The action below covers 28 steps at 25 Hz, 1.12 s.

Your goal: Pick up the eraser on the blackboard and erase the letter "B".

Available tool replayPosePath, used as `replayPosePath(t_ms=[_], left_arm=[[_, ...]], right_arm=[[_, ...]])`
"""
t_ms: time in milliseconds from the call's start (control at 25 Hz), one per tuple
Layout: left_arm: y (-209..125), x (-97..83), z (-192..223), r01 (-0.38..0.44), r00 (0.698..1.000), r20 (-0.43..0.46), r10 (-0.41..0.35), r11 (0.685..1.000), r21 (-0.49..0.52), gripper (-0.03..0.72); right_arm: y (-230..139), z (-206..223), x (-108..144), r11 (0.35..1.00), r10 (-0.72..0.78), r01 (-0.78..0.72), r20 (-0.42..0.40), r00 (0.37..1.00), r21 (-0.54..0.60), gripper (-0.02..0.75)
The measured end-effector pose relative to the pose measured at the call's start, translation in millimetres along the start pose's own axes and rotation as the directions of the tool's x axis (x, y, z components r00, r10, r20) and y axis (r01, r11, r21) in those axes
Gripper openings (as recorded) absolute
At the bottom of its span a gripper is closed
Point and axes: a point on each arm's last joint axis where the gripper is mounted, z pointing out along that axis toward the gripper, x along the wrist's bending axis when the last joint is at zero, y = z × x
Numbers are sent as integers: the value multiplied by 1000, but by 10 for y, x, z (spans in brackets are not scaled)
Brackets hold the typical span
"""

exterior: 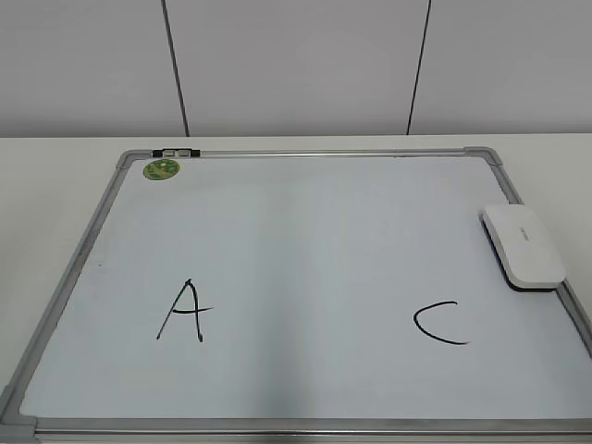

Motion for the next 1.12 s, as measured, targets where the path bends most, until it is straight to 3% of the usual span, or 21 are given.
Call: replayPosePath(t_ms=[240, 520, 840, 1120], left_arm=[[-483, 71, 124, 5, 1000, -16, -4, 999, 53, 489], [-1007, 208, 416, 8, 997, -73, 3, 988, 153, 489], [-1212, 313, 695, -2, 993, -116, 17, 992, 130, 489], [-1257, 344, 765, -8, 991, -131, 26, 991, 136, 489]], right_arm=[[-438, -24, -6, 999, -14, 15, 29, 1000, -36, 574], [-792, 236, -56, 999, -19, 16, 60, 998, 49, 574], [-998, 615, -101, 996, -16, 9, 68, 998, 94, 574], [-992, 633, -114, 997, -21, 15, 80, 997, 79, 574]])
